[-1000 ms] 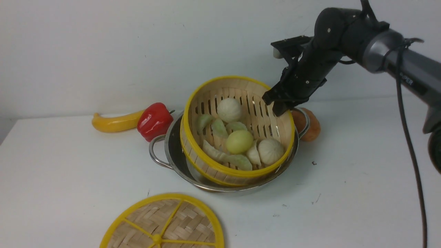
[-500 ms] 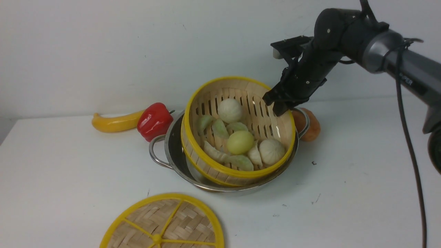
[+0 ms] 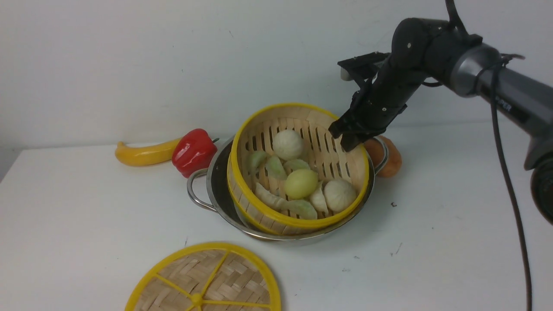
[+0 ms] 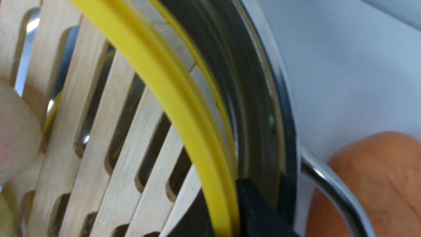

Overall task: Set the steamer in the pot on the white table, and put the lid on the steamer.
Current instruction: 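Place the bamboo steamer basket of food into the steel pot with the right gripper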

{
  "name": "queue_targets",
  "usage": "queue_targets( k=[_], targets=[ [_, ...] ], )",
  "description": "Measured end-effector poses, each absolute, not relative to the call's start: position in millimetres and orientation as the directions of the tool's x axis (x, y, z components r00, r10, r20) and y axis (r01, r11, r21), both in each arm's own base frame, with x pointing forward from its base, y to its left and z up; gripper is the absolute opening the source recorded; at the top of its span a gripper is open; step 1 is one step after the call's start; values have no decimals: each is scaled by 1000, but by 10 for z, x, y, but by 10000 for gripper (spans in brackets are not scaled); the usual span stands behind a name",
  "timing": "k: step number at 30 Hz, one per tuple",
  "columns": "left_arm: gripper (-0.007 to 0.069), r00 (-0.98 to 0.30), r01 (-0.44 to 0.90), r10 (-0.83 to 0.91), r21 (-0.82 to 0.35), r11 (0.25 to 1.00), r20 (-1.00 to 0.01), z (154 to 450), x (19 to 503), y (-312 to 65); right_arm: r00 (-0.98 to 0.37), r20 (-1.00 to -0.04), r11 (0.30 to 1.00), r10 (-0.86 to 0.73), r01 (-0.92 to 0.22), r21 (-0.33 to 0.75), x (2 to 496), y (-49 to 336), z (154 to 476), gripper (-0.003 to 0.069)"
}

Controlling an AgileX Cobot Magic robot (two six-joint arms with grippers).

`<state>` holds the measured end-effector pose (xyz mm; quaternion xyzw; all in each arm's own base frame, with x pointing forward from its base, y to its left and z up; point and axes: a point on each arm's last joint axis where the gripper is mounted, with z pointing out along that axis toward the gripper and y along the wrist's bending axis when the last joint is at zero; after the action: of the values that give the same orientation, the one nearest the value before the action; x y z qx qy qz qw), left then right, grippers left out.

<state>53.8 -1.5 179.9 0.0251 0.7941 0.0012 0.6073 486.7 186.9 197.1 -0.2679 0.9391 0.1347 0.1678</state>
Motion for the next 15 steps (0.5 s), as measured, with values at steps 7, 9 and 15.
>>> queue_targets(
  k=[7,9,15],
  targets=[
    [241,-261,38,41,32,999,-964,1799,538,-15,-799,-394,814,-454,-552,182,4863,1897,1970,151],
    [241,-261,38,41,32,999,-964,1799,538,-15,-800,-398,814,-449,-550,186,4865,1900,1972,183],
    [241,-261,38,41,32,999,-964,1799,538,-15,-799,-406,814,-444,-549,192,4868,1914,1978,286]
  ],
)
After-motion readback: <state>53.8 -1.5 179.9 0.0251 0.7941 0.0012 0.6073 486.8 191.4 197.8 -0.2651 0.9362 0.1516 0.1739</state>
